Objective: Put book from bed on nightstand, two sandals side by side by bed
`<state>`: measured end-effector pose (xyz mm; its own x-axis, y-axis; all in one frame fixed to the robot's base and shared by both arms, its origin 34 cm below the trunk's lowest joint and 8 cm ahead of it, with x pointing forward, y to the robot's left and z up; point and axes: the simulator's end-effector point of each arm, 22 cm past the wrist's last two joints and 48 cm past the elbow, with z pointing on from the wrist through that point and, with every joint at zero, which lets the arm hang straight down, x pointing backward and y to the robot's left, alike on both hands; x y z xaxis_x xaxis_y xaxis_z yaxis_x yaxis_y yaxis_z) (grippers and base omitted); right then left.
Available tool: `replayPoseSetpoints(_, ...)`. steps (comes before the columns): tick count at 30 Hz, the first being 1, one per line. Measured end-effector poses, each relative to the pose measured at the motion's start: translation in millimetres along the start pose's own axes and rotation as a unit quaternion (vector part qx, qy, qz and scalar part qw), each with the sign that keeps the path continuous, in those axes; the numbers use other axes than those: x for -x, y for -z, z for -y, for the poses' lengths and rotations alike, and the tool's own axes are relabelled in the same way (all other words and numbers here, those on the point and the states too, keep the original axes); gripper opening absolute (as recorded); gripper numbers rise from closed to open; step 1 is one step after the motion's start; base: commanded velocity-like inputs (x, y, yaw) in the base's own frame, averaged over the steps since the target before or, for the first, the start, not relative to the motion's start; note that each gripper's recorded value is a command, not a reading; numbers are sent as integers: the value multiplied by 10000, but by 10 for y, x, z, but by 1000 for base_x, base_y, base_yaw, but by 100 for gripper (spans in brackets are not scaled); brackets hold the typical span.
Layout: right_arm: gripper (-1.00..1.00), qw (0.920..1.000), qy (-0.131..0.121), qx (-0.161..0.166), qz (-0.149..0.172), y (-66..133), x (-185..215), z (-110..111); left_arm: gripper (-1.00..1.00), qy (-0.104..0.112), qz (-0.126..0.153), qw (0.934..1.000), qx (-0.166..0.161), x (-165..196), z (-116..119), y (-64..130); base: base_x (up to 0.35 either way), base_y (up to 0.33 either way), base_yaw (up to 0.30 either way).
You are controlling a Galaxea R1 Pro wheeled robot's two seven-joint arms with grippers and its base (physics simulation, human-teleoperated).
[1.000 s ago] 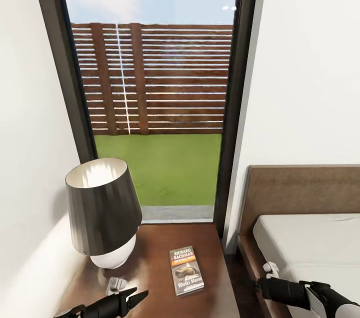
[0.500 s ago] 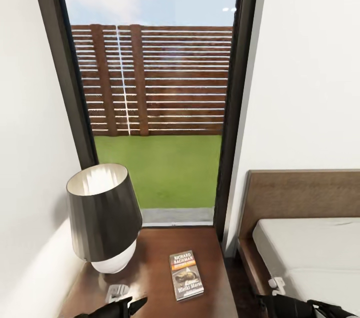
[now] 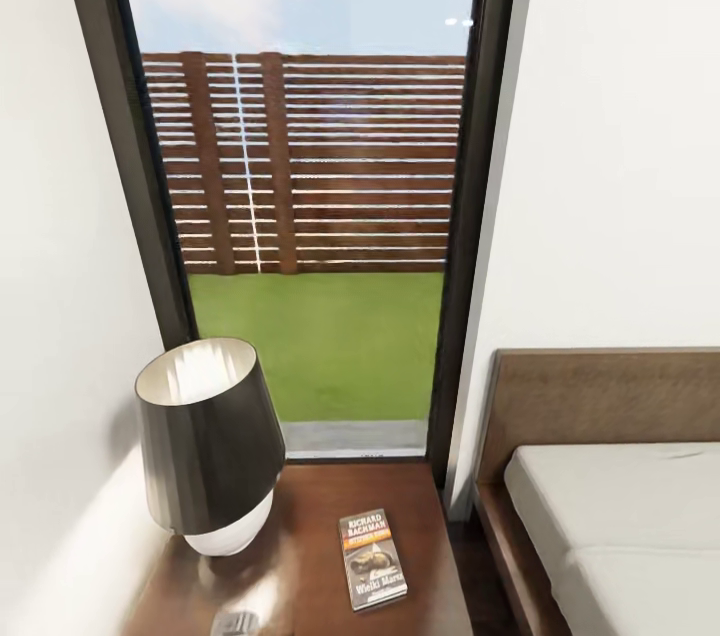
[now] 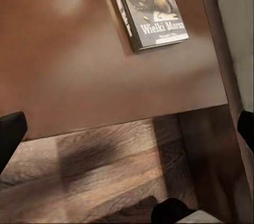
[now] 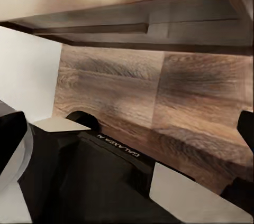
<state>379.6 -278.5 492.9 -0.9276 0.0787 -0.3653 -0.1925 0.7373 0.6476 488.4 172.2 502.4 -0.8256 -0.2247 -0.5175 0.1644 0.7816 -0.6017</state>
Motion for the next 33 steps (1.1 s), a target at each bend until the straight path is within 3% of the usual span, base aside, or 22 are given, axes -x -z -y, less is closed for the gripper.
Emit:
replayPoseSetpoints(3, 100, 9979, -103, -628, -129, 63, -206, 238, 100, -129, -135, 9993, 325, -61, -104, 36, 0, 0, 0)
replayPoseSetpoints(7, 100, 9835, -158, -1783, -246, 102, -347, 600, 100, -300, -339, 9959, 789, -174, -259, 110, 0, 0, 0)
replayPoseSetpoints(9, 100, 9804, -169, -1942, -275, 43, -370, 572, 100, -369, -444, 9935, 979, -252, -321, 159, 0, 0, 0)
replayPoseSetpoints(15, 100, 9803, -252, -1919, -407, -137, -539, 302, 100, -586, -788, 9846, 1447, -531, -462, 333, 0, 0, 0)
replayPoseSetpoints(24, 100, 9768, -286, -2075, -447, -51, -530, 222, 100, -664, -1068, 9667, 2227, -839, -671, 642, 0, 0, 0)
replayPoseSetpoints(33, 100, 9743, -269, -2193, -444, -31, -525, 269, 100, -651, -1081, 9636, 2357, -885, -715, 678, 0, 0, 0)
